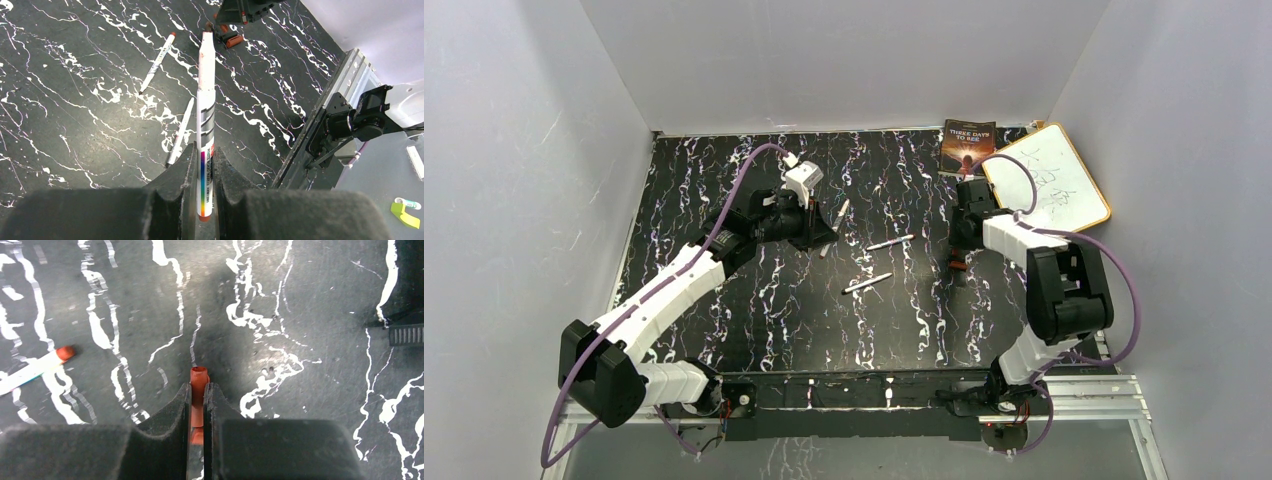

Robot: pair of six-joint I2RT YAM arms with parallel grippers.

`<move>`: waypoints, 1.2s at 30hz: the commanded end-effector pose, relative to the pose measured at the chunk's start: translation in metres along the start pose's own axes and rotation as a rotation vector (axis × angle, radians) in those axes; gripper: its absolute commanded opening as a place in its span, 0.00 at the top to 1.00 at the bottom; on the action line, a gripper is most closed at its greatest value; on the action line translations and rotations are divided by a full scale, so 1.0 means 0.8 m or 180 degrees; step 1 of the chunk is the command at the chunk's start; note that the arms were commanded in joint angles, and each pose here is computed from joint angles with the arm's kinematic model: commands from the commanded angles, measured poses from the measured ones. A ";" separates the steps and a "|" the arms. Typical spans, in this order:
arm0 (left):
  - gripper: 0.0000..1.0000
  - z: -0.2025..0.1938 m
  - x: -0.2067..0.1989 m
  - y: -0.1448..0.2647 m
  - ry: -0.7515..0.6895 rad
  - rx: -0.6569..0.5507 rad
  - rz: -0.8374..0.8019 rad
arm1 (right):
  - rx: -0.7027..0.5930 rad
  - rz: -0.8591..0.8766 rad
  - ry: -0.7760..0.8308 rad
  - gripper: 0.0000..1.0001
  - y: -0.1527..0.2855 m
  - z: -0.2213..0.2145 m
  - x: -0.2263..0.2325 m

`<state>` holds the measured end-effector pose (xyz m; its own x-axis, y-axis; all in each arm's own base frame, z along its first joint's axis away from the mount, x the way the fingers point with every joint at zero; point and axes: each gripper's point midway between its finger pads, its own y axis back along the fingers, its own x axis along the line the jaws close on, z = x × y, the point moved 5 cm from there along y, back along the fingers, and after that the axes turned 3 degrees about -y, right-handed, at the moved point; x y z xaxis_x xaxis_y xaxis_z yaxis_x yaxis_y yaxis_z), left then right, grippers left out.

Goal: Insert the pens into the pen caps

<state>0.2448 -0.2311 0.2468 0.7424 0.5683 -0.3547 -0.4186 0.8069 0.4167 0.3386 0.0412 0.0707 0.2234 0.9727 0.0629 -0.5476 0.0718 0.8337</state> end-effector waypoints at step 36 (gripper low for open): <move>1.00 0.020 -0.031 0.060 -0.0044 -0.0328 0.0055 | 0.0189 0.1749 0.2159 0.89 0.084 -0.115 0.176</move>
<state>0.2201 -0.2130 0.2838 0.7459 0.5760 -0.3343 -0.4746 0.8119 0.3400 0.2399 0.2020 0.0846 -0.5778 0.7818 0.2343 -0.2725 -0.4554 0.8476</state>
